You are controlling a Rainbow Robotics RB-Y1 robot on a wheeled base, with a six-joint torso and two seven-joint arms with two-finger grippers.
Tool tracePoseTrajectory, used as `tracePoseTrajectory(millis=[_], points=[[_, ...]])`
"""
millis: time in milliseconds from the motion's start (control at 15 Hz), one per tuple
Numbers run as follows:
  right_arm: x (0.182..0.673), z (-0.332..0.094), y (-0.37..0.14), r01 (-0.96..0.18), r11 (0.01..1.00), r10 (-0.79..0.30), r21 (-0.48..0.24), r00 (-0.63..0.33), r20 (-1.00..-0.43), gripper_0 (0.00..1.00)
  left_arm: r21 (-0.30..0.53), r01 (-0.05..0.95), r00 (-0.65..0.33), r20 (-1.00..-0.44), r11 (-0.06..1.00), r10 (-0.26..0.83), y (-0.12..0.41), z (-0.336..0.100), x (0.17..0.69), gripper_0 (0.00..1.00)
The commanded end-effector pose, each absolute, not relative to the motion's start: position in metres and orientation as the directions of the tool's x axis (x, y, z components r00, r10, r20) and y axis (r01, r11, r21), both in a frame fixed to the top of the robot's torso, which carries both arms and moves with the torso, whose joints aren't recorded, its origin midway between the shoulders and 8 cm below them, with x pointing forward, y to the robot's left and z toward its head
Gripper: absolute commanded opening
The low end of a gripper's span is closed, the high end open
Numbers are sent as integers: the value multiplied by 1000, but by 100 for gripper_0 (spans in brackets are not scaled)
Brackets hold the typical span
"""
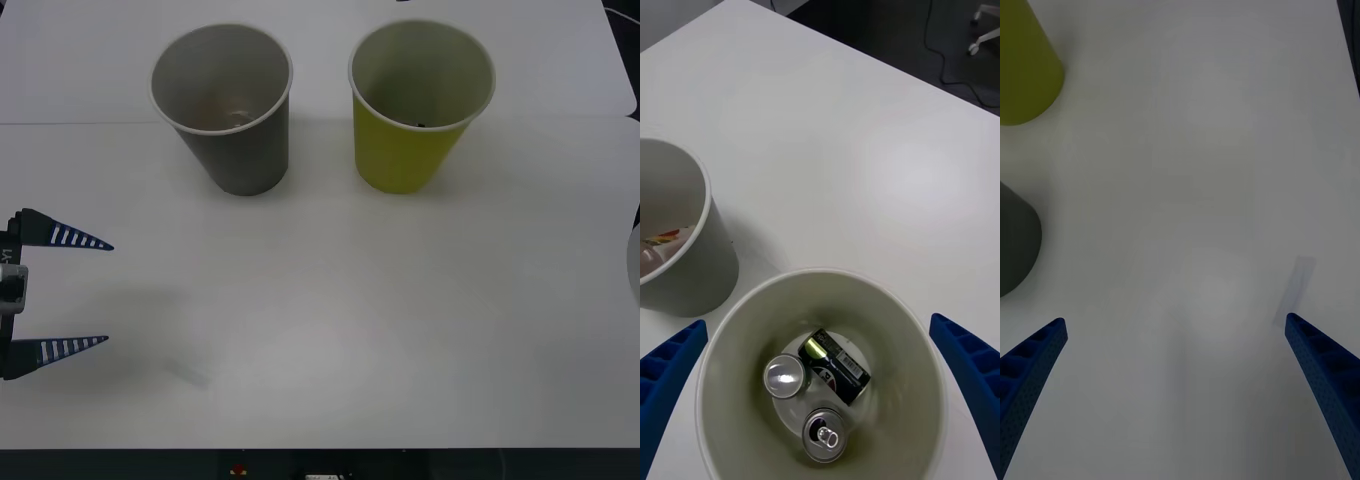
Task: Put the can into the green bin and the plastic bottle into the gray bin
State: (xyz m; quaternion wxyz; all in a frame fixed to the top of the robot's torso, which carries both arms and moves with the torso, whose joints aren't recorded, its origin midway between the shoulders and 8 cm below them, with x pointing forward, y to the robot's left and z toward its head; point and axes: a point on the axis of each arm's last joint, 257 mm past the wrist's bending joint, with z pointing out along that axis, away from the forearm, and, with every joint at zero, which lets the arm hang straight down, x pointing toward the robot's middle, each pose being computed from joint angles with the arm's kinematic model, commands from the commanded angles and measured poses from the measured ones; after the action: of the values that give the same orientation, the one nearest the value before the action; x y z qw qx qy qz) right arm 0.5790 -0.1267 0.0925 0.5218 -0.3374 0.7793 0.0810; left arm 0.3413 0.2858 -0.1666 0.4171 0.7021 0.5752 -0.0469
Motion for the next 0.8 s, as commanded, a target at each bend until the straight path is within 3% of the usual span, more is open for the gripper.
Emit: tracePoseTrajectory(millis=[67,533,800], points=[[558,89,-126,-628,745,-409,-223,-165,-898,100,532,847,334,-546,10,769,286,-167,341,100],[493,69,-135,-695,674,-385,-249,-44,-922,100,532,847,334,-546,10,769,286,-167,341,100],[458,36,-148,-728,644,-381,-236,-38,-924,100,532,847,334,-546,10,769,286,-167,341,100]])
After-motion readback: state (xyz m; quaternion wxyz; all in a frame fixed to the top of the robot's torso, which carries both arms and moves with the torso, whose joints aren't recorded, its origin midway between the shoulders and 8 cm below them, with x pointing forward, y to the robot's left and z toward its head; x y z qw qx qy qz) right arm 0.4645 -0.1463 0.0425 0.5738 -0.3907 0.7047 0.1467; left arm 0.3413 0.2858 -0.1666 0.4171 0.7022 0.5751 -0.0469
